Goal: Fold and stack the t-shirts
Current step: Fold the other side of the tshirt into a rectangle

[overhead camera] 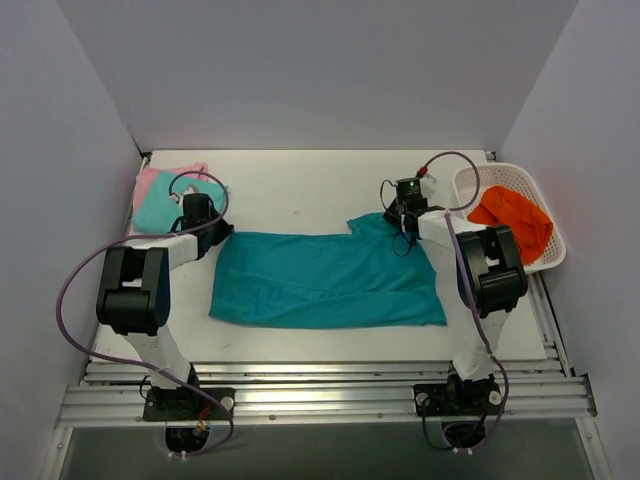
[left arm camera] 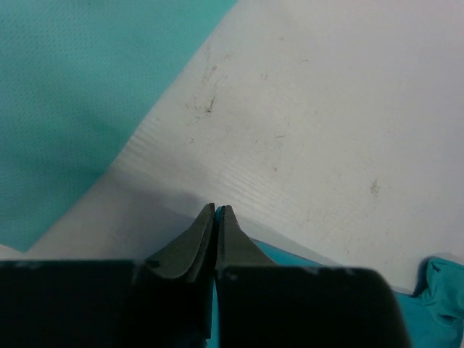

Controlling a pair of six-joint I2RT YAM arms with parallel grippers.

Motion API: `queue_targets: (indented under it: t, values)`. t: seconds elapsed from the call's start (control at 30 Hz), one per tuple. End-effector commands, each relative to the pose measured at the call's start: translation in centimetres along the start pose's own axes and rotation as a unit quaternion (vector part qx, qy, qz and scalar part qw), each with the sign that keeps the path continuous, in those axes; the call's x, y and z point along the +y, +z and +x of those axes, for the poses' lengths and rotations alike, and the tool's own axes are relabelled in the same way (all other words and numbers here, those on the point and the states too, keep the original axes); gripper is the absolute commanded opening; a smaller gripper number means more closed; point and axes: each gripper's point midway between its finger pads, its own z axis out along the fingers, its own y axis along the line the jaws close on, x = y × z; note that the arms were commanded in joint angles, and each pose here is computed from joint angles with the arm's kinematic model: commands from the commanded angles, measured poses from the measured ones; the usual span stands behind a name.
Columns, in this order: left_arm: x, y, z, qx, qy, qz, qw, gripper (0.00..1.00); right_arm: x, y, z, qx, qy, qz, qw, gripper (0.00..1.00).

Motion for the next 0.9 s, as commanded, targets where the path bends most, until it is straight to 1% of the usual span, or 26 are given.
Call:
queue_targets:
  t: [0.0, 0.1, 0.27, 0.33, 0.37, 0.43, 0.47, 0.5, 0.57, 0.63, 0.67, 0.7, 0.83, 0.87]
  values:
    - [-3.2, -2.5, -3.8, -0.049, 0.008, 0.035, 0.998, 0.02, 2.0, -4.3, -4.8, -0.052, 0.001, -0.015, 0.999, 0.00]
    - [-3.8, -3.3, -4.2, -0.053, 0.009, 0.044, 0.998, 0.02, 2.3, -6.1, -5.8, -0.065, 0.002, -0.020, 0.998, 0.00]
    - [-4.6, -4.7, -4.2, -0.053, 0.013, 0.057, 0.997, 0.02, 1.9, -8.3, -5.8, -0.072, 0.001, -0.021, 0.997, 0.00]
    - [-4.3, -5.3, -3.7, -0.049, 0.013, 0.056, 0.997, 0.02, 2.1, -9.7, -5.9, -0.079, 0.002, -0.028, 0.996, 0.00]
    - [-4.8, -6.1, -3.9, -0.055, 0.014, 0.063, 0.996, 0.02, 1.6, -10.0, -5.2, -0.075, 0.000, -0.024, 0.997, 0.00]
    - [-4.2, -6.8, -3.2, -0.051, 0.016, 0.058, 0.997, 0.02, 1.7, -11.5, -5.2, -0.082, 0.001, -0.030, 0.996, 0.00]
    - [-4.5, -7.9, -3.6, -0.060, 0.016, 0.064, 0.996, 0.02, 0.9, -11.8, -4.4, -0.077, -0.003, -0.021, 0.997, 0.00]
    - [-4.5, -8.5, -3.4, -0.062, 0.016, 0.066, 0.996, 0.02, 1.1, -13.0, -4.7, -0.086, -0.001, -0.029, 0.996, 0.00]
    - [-4.2, -10.1, -3.2, -0.068, 0.014, 0.070, 0.995, 0.02, 0.7, -14.1, -3.8, -0.083, -0.003, -0.029, 0.996, 0.00]
    - [-3.5, -11.0, -2.3, -0.064, 0.015, 0.066, 0.996, 0.02, 0.0, -15.9, -3.5, -0.094, -0.002, -0.032, 0.995, 0.00]
    - [-3.9, -12.3, -2.7, -0.075, 0.015, 0.075, 0.994, 0.02, -0.3, -16.5, -3.0, -0.091, -0.003, -0.031, 0.995, 0.00]
    - [-3.6, -12.8, -2.2, -0.072, 0.017, 0.073, 0.995, 0.02, -0.9, -17.7, -2.7, -0.099, 0.000, -0.033, 0.995, 0.00]
    - [-3.2, -15.7, -1.6, -0.089, 0.018, 0.085, 0.992, 0.02, -2.9, -20.9, -1.3, -0.107, 0.005, -0.031, 0.994, 0.00]
    - [-1.8, -15.7, -0.2, -0.073, 0.019, 0.068, 0.995, 0.02, -3.5, -21.3, -0.5, -0.101, 0.003, -0.028, 0.994, 0.00]
